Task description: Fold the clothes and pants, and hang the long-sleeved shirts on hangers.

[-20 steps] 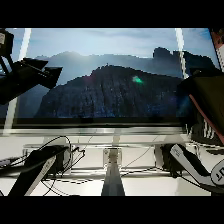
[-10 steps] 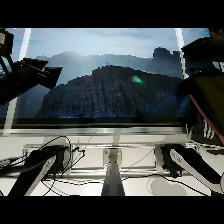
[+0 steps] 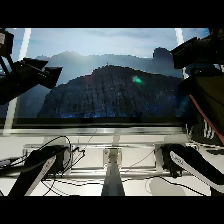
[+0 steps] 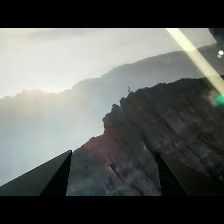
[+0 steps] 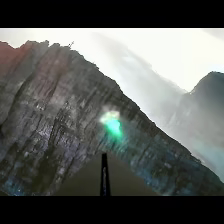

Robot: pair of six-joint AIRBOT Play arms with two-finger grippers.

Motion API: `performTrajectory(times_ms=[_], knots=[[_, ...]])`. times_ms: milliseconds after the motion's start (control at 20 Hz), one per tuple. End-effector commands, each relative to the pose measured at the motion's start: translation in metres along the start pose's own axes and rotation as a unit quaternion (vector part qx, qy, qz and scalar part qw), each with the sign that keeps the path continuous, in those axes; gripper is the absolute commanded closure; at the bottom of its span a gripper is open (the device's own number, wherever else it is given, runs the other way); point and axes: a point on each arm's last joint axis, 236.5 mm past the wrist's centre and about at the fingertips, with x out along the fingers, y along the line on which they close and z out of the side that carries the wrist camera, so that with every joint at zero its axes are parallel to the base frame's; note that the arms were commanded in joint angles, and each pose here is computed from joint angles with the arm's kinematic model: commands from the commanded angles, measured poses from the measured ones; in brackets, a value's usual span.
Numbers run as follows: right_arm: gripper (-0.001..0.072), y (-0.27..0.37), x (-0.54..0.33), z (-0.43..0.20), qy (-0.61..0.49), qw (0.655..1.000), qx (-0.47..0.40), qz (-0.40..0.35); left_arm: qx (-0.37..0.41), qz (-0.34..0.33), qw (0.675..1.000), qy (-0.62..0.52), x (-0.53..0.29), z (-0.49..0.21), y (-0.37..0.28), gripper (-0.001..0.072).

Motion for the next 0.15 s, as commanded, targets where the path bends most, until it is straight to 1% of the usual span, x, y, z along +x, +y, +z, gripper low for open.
performTrajectory(times_ms=[0,100], knots=[[0.0682,-0.0005,0.0002,0.0001,0.001,1.0,-0.005,-0.004,0.0,0.0,1.0,-0.001,-0.0004,0.0007,-0.0002,0.0143],[0.0681,-0.0005,0.0002,0.0003,0.0,1.0,-0.005,-0.004,0.0,0.0,1.0,-0.001,-0.0004,0.0007,-0.0002,0.0143]])
